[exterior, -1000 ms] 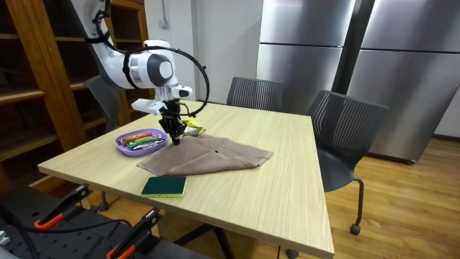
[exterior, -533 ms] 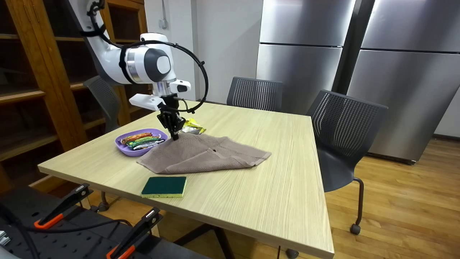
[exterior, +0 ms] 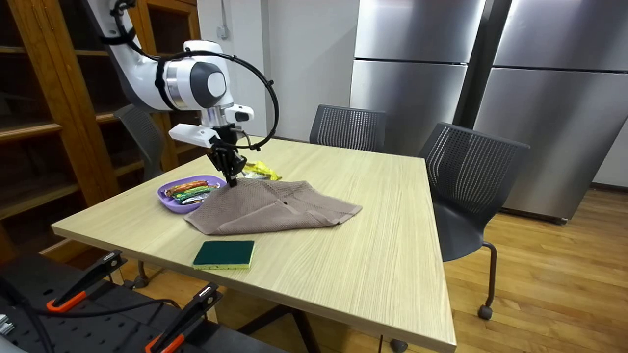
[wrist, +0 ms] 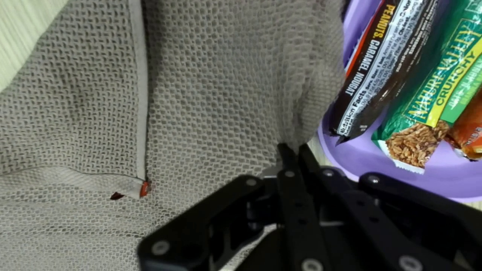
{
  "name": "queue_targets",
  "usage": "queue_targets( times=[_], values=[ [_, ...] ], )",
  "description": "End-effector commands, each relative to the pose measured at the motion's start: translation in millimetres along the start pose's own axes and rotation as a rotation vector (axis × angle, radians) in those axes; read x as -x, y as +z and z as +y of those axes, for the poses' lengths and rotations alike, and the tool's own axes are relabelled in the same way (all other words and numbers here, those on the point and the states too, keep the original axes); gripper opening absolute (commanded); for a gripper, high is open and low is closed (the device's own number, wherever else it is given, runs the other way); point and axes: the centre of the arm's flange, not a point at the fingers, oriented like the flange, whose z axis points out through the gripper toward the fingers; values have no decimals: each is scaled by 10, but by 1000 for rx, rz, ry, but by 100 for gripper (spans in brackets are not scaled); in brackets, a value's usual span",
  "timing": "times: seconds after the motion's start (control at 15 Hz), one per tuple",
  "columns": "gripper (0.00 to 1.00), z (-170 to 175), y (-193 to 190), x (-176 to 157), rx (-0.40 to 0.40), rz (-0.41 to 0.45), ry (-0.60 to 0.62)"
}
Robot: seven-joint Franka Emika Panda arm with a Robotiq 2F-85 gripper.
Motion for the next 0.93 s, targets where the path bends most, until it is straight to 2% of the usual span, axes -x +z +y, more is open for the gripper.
queue_targets(
  times=[0.0, 0.87],
  values=[
    [1, -89, -178, 90, -14, 22, -43],
    [1, -478, -409, 87, -61, 60, -81]
  ],
)
